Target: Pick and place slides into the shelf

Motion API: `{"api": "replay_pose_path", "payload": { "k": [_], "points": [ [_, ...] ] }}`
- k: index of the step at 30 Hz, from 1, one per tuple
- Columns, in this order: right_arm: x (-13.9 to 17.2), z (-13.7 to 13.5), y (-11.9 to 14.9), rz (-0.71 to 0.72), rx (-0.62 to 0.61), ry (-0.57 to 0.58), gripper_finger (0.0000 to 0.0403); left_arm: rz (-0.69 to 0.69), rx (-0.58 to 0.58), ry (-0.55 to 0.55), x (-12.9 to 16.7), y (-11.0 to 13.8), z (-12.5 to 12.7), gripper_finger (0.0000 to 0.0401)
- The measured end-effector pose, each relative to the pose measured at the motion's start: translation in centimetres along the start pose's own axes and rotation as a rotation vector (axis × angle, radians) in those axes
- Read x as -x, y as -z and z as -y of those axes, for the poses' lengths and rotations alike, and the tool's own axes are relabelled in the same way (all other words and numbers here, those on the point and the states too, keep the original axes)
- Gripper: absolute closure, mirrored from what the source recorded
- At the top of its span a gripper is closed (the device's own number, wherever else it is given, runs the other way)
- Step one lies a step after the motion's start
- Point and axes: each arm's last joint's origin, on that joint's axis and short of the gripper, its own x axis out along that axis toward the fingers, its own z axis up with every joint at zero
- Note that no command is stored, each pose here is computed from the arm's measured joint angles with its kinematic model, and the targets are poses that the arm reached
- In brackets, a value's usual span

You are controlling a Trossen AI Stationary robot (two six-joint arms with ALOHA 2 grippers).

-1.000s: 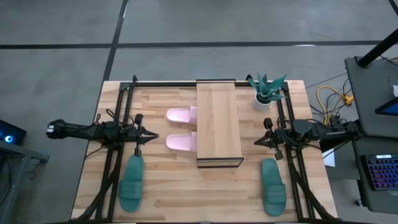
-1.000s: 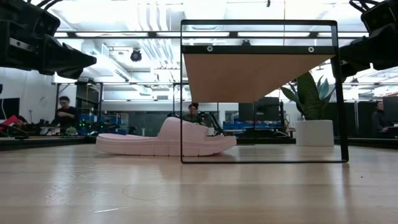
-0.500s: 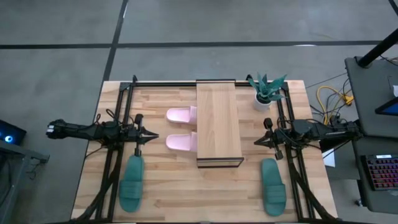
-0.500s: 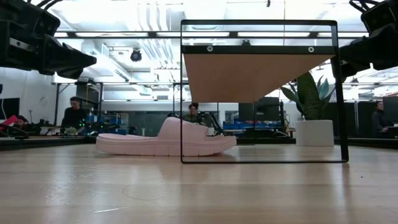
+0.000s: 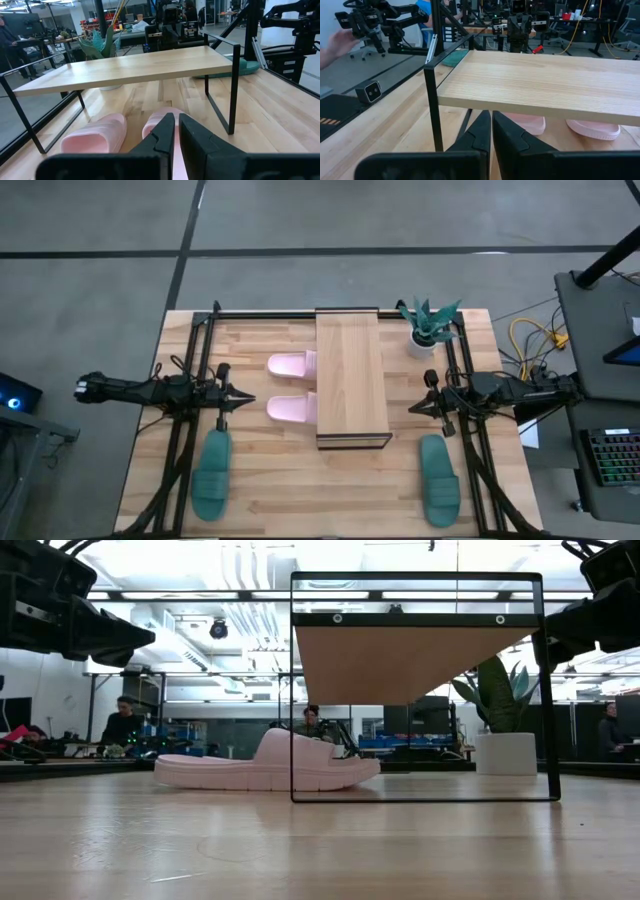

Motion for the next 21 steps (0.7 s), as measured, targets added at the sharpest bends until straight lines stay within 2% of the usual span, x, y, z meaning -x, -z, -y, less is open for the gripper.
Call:
{"api": "replay_pose_path", "payload": {
  "k": [9,14,19,21],
  "points": [
    [0.0,0.0,0.0,0.002,0.005,0.0,0.0394,0.0,0.0,0.0,0.0,0.0,0.0,0.039],
    [0.1,0.0,-1.2,0.124,0.052,0.004,0.0394,0.002,0.003,0.0,0.0,0.0,0.0,0.039],
    [0.3,0.0,-2.6,0.267,-0.168,-0.021,0.0394,0.085,-0.007,-0.007,0.0,-0.8,-0.1,0.039],
    [0.6,0.0,-3.3,0.349,-0.183,-0.029,0.0394,0.127,-0.001,-0.007,0.1,-1.2,-0.1,0.039]
  ]
}}
